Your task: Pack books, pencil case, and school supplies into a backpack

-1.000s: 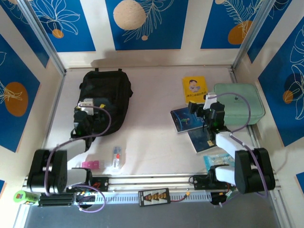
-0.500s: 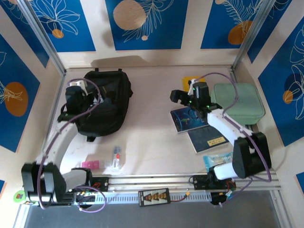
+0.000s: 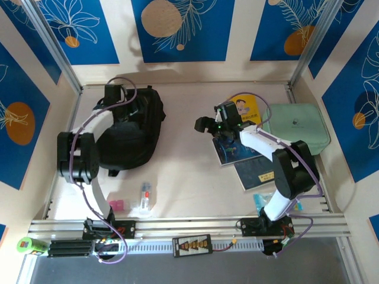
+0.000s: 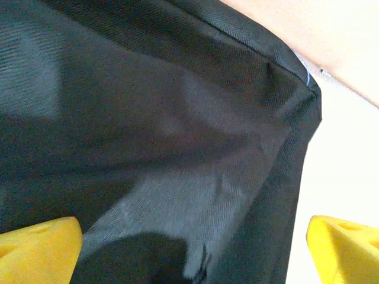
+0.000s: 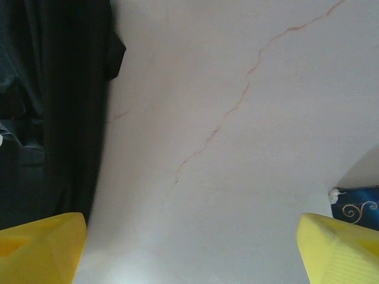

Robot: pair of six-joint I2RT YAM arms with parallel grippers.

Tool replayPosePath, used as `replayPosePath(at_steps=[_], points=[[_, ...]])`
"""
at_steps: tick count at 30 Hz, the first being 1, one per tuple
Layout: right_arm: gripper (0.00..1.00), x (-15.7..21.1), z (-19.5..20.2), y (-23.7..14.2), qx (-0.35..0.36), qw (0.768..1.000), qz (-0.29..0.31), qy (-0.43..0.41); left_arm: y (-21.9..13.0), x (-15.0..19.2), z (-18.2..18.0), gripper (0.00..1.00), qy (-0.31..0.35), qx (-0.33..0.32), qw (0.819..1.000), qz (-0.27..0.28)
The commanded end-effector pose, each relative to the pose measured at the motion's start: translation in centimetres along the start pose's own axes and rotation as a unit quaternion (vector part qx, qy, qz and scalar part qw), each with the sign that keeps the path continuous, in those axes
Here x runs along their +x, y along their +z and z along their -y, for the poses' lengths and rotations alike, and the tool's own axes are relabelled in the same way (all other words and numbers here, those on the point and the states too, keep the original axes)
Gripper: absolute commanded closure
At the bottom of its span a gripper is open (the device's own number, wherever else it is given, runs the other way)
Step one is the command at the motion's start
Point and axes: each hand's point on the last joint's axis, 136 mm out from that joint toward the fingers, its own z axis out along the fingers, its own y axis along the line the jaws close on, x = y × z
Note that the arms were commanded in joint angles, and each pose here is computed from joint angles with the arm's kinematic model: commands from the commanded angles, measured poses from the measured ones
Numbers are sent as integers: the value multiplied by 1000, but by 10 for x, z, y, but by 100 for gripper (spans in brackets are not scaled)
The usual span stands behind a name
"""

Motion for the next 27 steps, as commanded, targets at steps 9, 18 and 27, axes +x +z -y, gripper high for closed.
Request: replayPosePath(at_steps=[9,18,27], points=[[11,20,8,5,-1,998,-24,49,75,107,87,8,62,63,985,-148],[12,32,8,-2,-15,997,-29,71,63,143,178,9,26,164,971,-169],[16,73,-28,11,-74,994,-56,57,-10,106,190,7,77,180,972,-134]])
